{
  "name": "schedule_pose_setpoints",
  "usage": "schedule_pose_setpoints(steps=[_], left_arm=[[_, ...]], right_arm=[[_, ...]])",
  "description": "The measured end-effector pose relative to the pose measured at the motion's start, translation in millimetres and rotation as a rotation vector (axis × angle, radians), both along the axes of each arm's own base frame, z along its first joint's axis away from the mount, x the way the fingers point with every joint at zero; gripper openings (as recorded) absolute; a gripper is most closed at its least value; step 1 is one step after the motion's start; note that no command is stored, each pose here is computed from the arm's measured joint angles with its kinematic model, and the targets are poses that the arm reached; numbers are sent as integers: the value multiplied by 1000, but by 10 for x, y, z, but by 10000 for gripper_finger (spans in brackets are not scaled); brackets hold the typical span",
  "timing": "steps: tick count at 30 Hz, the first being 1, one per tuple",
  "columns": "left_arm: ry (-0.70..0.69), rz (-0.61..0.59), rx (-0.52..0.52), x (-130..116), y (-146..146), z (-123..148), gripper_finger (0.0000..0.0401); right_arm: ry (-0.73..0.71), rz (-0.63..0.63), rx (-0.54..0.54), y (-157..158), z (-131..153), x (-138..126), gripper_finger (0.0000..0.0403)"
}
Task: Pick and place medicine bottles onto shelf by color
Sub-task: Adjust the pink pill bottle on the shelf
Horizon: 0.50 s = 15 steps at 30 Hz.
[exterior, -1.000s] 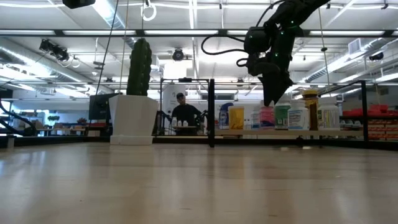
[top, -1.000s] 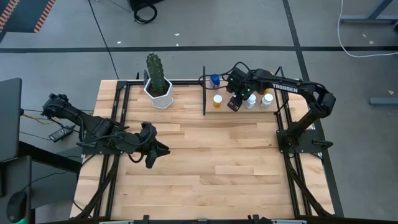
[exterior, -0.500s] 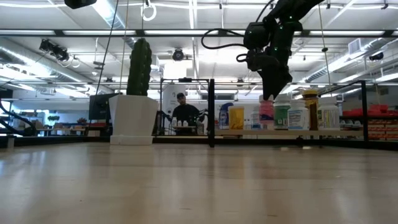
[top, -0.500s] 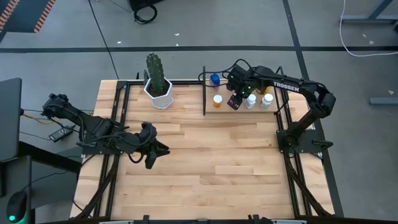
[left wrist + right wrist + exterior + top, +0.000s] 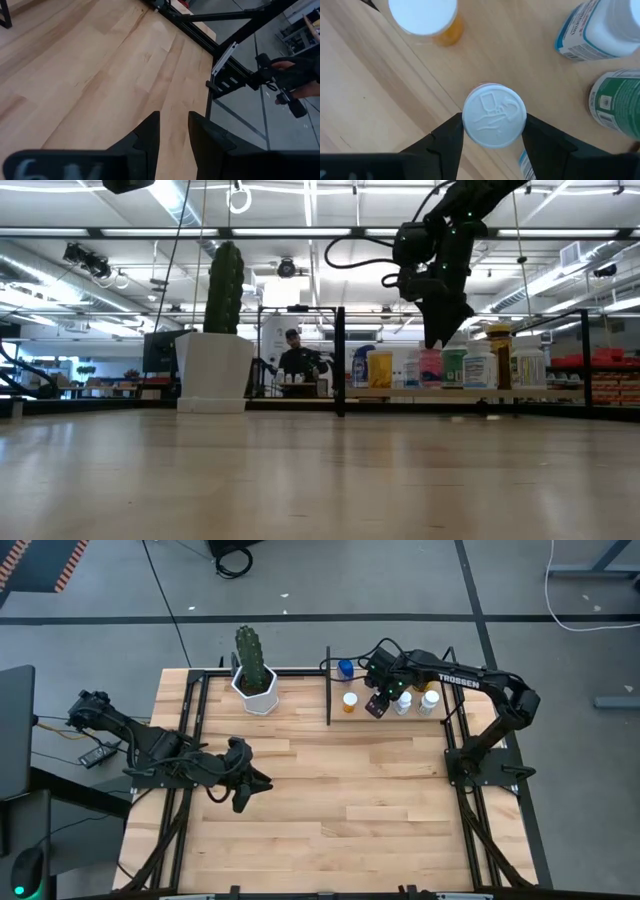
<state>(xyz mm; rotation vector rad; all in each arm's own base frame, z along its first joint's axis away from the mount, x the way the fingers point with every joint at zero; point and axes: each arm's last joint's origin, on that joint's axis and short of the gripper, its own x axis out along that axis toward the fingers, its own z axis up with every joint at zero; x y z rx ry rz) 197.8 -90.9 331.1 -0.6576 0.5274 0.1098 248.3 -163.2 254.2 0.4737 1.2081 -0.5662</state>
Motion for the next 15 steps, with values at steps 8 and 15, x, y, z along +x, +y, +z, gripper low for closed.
schedule_pose_setpoints(steps=[8,15], left_arm=[[0,0,0,0,0,0,107],[0,1,-3,0,0,0,107]], right_arm=[[-13,-8,-6,-7,2,11,198],[-10,-15,-11,-9,2,10,198]])
